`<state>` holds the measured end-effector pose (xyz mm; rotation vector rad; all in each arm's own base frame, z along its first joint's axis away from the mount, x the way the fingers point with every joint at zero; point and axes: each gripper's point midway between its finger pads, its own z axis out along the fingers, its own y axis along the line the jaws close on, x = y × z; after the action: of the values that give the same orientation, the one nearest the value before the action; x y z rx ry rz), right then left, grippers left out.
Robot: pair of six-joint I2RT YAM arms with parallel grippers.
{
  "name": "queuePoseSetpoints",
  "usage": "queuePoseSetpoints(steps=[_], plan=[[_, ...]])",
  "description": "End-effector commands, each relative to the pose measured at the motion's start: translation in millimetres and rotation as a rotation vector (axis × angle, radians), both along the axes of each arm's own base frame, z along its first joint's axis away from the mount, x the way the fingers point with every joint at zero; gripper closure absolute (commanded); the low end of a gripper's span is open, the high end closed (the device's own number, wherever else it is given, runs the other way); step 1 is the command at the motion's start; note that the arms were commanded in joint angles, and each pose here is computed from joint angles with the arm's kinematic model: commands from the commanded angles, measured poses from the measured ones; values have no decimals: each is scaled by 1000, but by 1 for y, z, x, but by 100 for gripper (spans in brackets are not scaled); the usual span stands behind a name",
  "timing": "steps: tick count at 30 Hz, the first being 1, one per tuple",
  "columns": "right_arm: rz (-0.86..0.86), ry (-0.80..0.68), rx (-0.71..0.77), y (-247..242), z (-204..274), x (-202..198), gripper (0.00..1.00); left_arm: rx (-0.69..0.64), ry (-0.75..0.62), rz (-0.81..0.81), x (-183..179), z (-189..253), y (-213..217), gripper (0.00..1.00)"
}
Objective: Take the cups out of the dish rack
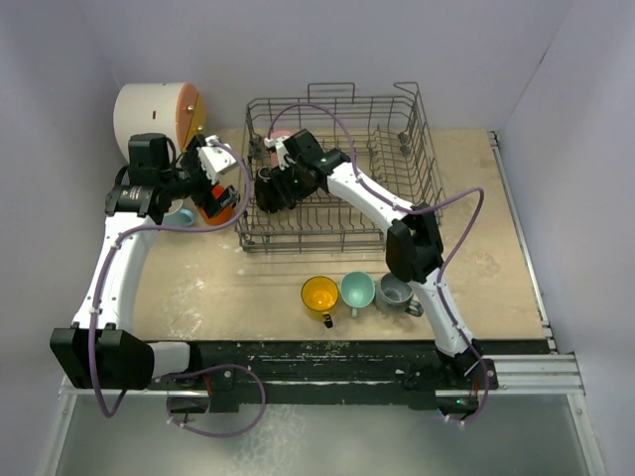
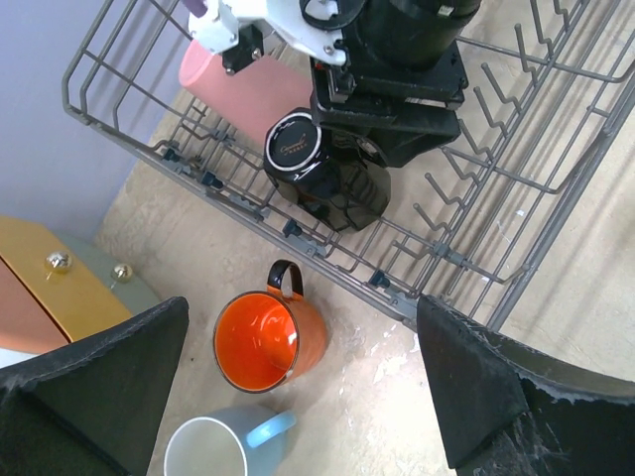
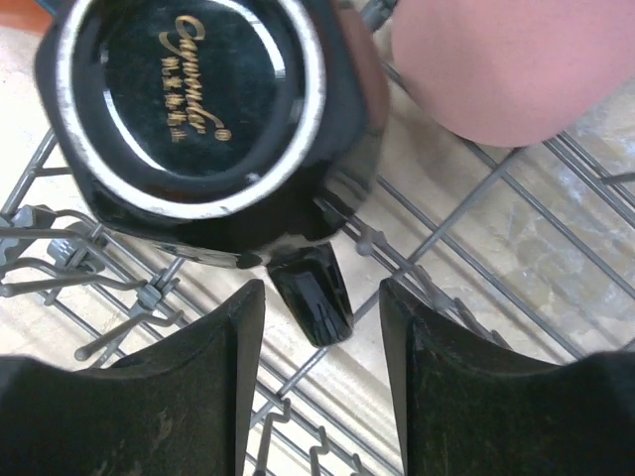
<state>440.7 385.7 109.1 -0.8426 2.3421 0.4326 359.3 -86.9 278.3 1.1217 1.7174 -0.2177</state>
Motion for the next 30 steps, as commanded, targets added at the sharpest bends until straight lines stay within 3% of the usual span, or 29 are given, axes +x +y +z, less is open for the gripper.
queuePoseSetpoints(steps=[1,14,23,30], plan=[[45,-78,32,21,22,2,50,-18,-41,-29,-5,16,-5,1],[20,-193,71,20,77,5,100,-4,-52,-42,-11,19,-5,1],[-31,-319,198,9,170,-3,100,30,-81,-80,-21,12,-6,1],[-49,-313,333,3,225,-29,100,51,-142,-106,-20,13,-7,1]])
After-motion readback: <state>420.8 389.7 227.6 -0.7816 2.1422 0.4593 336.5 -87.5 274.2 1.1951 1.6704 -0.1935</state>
